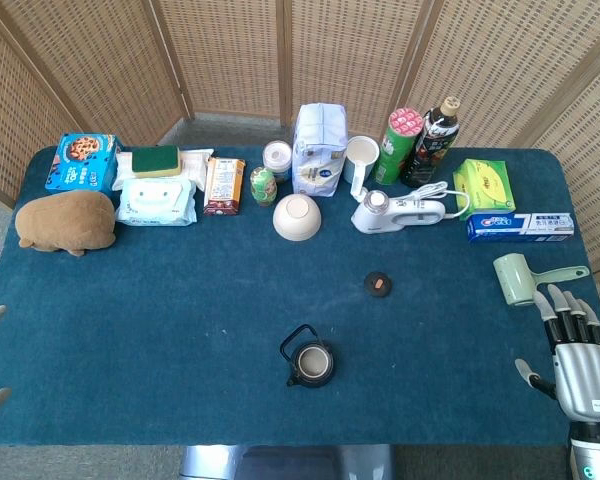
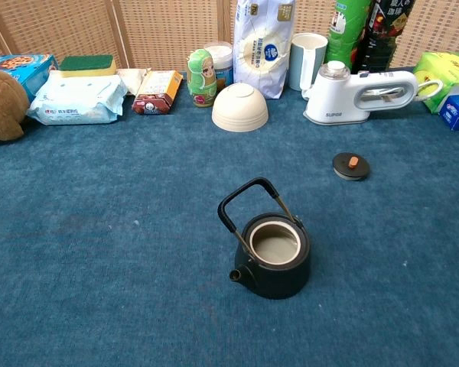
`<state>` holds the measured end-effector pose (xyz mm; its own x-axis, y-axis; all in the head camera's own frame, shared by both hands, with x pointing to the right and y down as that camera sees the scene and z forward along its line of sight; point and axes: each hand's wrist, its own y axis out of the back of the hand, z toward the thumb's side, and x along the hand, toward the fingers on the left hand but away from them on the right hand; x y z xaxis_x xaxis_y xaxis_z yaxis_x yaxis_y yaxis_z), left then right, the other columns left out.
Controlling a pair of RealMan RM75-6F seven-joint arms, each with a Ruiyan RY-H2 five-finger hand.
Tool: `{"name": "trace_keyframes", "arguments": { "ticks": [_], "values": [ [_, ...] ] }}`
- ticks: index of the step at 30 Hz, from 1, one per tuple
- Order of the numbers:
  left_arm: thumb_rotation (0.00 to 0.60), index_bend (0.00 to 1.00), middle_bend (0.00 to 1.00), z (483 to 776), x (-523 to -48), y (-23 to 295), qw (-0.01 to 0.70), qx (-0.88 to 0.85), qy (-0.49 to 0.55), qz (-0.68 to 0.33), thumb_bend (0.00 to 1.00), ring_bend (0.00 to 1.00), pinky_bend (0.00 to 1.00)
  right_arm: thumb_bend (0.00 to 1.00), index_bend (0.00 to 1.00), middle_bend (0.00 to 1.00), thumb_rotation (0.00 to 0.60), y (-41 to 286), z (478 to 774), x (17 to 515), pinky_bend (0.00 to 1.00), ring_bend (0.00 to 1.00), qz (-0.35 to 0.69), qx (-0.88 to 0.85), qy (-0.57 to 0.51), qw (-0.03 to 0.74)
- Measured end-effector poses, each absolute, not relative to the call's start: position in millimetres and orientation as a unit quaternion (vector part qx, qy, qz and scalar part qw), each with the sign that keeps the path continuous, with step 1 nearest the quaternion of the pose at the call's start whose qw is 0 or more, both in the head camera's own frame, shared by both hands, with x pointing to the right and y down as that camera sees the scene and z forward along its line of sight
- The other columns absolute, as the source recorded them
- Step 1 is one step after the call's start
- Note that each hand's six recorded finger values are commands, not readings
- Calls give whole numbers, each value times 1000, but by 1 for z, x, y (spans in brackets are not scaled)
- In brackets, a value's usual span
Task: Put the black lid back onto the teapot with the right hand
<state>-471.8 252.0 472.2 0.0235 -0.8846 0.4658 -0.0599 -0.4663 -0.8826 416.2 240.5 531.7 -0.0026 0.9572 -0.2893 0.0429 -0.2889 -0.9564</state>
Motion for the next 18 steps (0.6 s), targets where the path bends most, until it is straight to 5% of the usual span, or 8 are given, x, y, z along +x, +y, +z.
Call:
{"name": "trace_keyframes", "arguments": {
  "ticks": [14,18],
  "values": [
    [600,0,0,469,-475,245,341,-629,389,-581,95,0,22,185,26,10,600,240,542,410,0,0,565,-583,-422,402],
    [600,0,0,468,-477,244,340,-627,393,-580,94,0,22,140,109,1,600,231,548,398,0,0,559,-598,-402,410]
  ]
}}
